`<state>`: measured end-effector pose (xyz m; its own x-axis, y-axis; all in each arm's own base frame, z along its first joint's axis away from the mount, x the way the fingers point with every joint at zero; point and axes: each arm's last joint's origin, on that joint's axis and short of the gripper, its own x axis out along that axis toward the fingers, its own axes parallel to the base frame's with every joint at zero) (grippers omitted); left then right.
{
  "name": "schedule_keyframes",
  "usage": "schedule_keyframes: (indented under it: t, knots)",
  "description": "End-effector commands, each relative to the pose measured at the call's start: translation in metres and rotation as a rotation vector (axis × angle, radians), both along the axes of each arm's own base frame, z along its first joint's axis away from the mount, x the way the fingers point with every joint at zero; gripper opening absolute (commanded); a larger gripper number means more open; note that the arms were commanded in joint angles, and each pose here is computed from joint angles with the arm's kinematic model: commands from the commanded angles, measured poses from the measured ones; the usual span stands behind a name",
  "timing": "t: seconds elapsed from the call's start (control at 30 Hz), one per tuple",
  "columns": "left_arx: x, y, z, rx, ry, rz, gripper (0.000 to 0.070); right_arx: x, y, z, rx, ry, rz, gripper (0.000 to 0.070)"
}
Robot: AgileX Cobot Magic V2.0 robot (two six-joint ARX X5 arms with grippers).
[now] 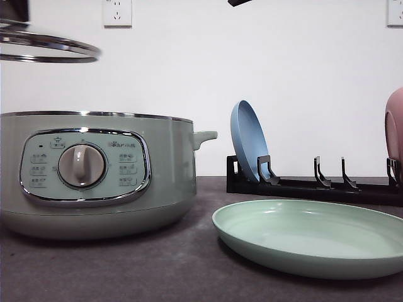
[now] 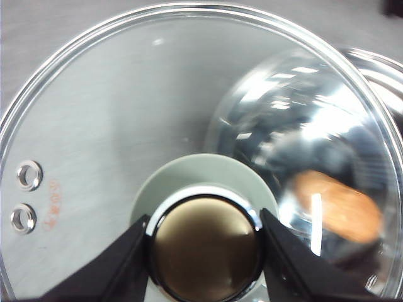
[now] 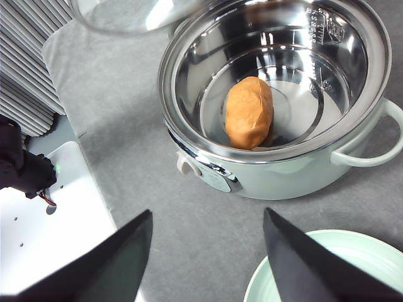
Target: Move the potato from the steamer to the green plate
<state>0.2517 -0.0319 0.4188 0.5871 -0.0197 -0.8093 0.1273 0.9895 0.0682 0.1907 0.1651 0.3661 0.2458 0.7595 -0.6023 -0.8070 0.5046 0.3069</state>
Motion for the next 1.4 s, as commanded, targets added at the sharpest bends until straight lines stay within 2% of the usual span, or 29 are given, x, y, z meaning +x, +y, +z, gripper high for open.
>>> schedule_keyframes:
  t: [0.0,0.3,0.47,0.67,1.0,1.37]
  knots:
    - [-0.003,0.008,0.014,0.002,-0.067,0.025,0.0,0.001,0.004,0.003,0.005,-0.015,0.012,0.0348]
    - [-0.003,0.027,0.013,0.006,-0.057,0.104,0.0,0.001,0.004,0.002,0.007,-0.009,0.008,0.035]
    - [-0.003,0.027,0.013,0.006,-0.058,0.105,0.0,0.003,0.006,0.003,0.023,-0.012,-0.001,0.0419]
    - [-0.002,0.027,0.014,0.006,-0.06,0.105,0.0,0.016,0.016,0.004,0.047,-0.009,-0.014,0.0422]
    - [-0.002,0.027,0.014,0.005,-0.06,0.105,0.0,0.062,0.076,0.01,-0.028,0.017,0.068,0.0424]
    - [-0.002,0.027,0.014,0.005,-0.064,0.105,0.0,0.1,0.145,-0.025,-0.158,-0.022,0.097,0.043]
